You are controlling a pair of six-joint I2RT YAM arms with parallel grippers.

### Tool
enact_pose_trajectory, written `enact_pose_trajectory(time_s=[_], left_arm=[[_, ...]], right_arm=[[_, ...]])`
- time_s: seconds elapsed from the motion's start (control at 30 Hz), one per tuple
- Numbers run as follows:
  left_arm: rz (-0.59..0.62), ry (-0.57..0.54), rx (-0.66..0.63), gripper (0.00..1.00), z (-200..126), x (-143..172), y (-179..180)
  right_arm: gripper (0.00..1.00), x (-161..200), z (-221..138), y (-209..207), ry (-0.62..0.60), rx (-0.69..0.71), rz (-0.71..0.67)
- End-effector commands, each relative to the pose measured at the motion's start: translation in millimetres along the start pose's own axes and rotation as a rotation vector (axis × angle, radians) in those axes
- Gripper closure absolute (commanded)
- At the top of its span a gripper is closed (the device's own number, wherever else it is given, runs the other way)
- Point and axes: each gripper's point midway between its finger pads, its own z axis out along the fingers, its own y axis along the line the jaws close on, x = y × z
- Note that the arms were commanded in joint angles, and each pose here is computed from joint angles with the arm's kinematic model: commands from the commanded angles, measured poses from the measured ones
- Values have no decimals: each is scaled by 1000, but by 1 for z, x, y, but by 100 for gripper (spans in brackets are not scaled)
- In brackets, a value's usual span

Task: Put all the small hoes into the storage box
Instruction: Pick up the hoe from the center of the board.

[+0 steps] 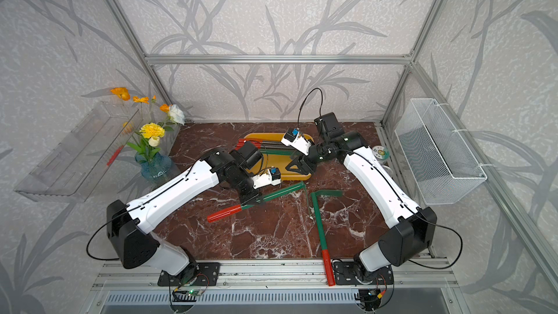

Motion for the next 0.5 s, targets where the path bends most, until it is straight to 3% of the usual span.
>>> enact_pose_trajectory(time_s=[0.0, 0.47], left_arm=[[70, -84, -45, 100, -25, -9, -5], [122, -108, -111, 100, -40, -19, 3]], right_arm=[[47, 22, 9, 19, 85, -86, 30], [47, 17, 29, 42, 60, -263, 53]])
